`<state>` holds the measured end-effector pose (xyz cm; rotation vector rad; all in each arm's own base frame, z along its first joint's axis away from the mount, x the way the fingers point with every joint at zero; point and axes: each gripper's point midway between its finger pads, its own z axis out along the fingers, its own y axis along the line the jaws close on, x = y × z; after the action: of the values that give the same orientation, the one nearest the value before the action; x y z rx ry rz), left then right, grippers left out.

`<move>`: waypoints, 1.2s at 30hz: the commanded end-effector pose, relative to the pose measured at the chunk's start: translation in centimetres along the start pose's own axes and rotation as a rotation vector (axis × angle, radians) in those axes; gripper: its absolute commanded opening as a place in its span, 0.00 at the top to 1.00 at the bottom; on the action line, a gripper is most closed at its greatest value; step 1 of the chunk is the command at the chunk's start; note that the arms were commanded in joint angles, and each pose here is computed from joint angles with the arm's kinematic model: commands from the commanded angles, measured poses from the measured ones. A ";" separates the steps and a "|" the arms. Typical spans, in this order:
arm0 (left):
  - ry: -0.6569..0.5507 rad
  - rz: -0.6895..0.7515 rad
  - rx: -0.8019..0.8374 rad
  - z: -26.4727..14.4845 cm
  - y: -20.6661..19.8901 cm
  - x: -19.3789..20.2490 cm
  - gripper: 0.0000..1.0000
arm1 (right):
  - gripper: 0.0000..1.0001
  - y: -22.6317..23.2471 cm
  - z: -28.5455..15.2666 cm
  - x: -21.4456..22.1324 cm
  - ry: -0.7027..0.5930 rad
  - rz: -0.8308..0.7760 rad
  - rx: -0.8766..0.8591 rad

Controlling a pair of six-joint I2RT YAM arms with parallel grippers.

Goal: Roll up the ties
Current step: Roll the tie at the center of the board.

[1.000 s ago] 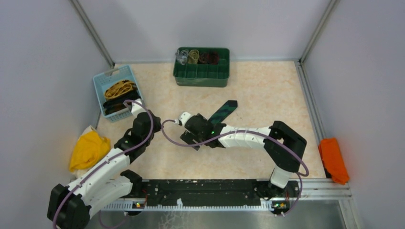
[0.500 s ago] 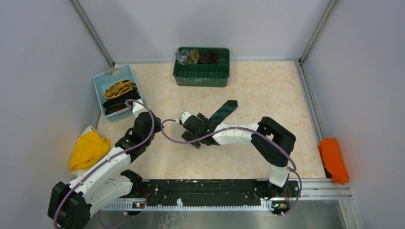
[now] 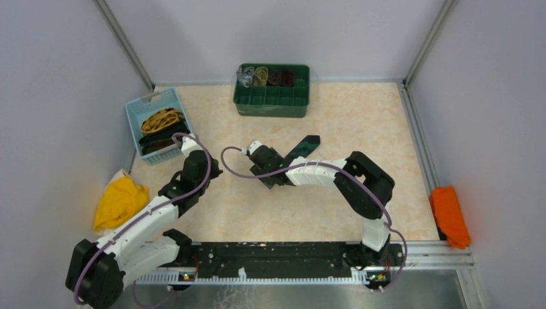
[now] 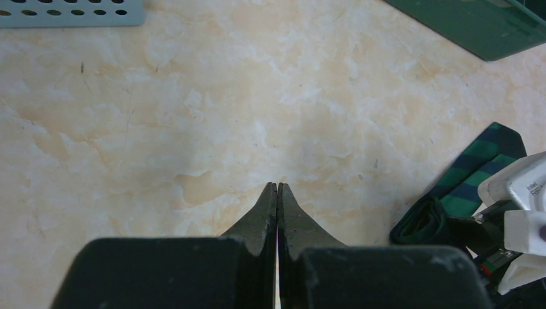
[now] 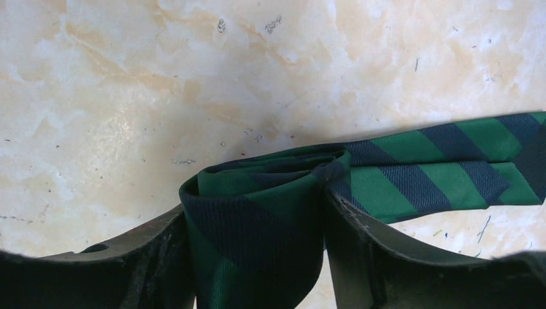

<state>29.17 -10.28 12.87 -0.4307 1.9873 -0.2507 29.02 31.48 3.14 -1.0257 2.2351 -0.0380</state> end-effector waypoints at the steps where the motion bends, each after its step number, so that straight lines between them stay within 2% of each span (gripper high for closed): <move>1: -0.028 -0.008 0.021 0.1 -1.0 -1.6 1.00 | 0.40 1.8 0.4 0.4 0.031 0.056 -0.102; 7: -0.043 -0.006 -0.009 -0.1 -0.6 -2.8 1.00 | 0.45 5.9 -1.8 -2.4 -0.028 0.173 -0.366; 15: -0.063 0.010 0.014 -0.2 -1.2 -4.1 1.00 | 0.47 9.9 -3.4 -3.4 0.025 0.347 -0.631; 19: -0.041 0.024 0.058 0.3 -2.3 -3.8 1.00 | 0.49 9.9 -2.3 -2.4 0.088 0.455 -0.726; 24: 0.009 0.049 0.089 1.4 -3.2 -2.5 1.00 | 0.48 7.9 -0.6 -1.1 0.126 0.544 -0.738; 30: 0.063 0.068 0.109 2.3 -3.7 -0.9 1.00 | 0.38 6.2 0.3 -0.6 0.117 0.542 -0.704; 32: 0.056 0.063 0.127 2.5 -4.2 -1.0 1.00 | 0.34 5.7 -0.1 -1.2 0.090 0.524 -0.698; 34: 0.067 0.067 0.127 2.7 -4.2 -0.7 1.00 | 0.26 5.4 -0.7 -1.7 0.066 0.511 -0.700; 36: 0.076 0.068 0.129 2.9 -4.2 -0.3 1.00 | 0.24 5.1 -1.3 -2.3 0.044 0.496 -0.703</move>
<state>31.83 -12.91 12.21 -0.2991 2.0715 -0.2998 25.48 38.22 4.54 -0.7384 2.5195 1.1178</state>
